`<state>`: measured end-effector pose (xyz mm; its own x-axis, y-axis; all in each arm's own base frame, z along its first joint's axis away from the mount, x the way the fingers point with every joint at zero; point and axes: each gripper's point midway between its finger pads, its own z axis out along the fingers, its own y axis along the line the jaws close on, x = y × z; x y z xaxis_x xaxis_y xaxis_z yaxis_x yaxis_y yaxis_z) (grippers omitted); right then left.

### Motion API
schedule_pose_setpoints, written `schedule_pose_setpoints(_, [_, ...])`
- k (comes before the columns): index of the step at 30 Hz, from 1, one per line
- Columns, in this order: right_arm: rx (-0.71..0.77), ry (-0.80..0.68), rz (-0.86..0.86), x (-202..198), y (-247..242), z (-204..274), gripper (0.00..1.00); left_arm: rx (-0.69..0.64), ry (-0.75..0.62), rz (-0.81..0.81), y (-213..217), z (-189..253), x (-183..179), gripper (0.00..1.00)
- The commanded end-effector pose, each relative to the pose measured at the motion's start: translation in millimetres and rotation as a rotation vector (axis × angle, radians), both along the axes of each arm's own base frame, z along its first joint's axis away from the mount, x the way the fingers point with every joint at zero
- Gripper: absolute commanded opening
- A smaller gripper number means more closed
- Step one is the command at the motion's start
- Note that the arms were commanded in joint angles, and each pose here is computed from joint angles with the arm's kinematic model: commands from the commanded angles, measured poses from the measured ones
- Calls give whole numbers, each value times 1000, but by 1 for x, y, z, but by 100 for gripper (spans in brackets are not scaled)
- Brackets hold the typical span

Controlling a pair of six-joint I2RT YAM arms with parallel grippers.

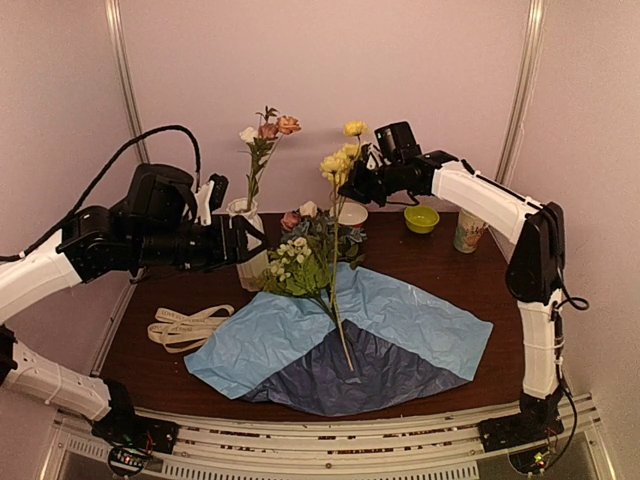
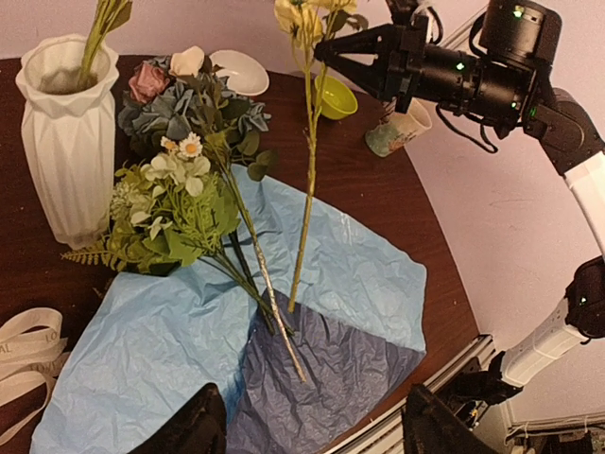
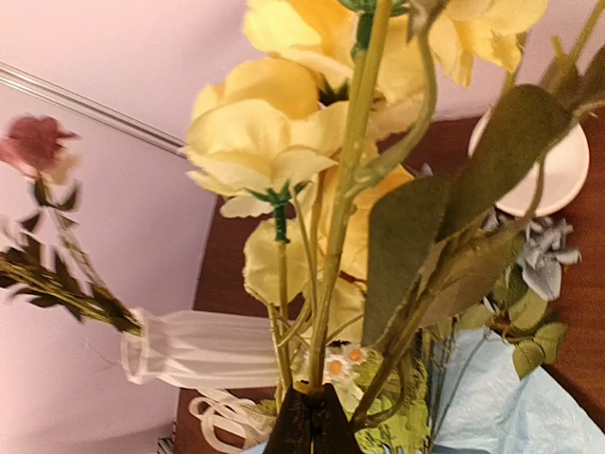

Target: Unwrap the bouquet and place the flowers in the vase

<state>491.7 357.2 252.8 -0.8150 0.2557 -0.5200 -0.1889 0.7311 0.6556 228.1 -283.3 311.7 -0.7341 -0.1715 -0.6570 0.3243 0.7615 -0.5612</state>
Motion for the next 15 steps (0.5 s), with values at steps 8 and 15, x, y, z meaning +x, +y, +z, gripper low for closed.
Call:
schedule_pose_setpoints(8, [367, -481, 61, -13, -10, 218, 0, -172, -212, -76, -33, 78, 13, 68])
schedule_pose_setpoints(15, [350, -585, 175, -57, -19, 234, 0, -234, -400, -179, -55, 127, 14, 77])
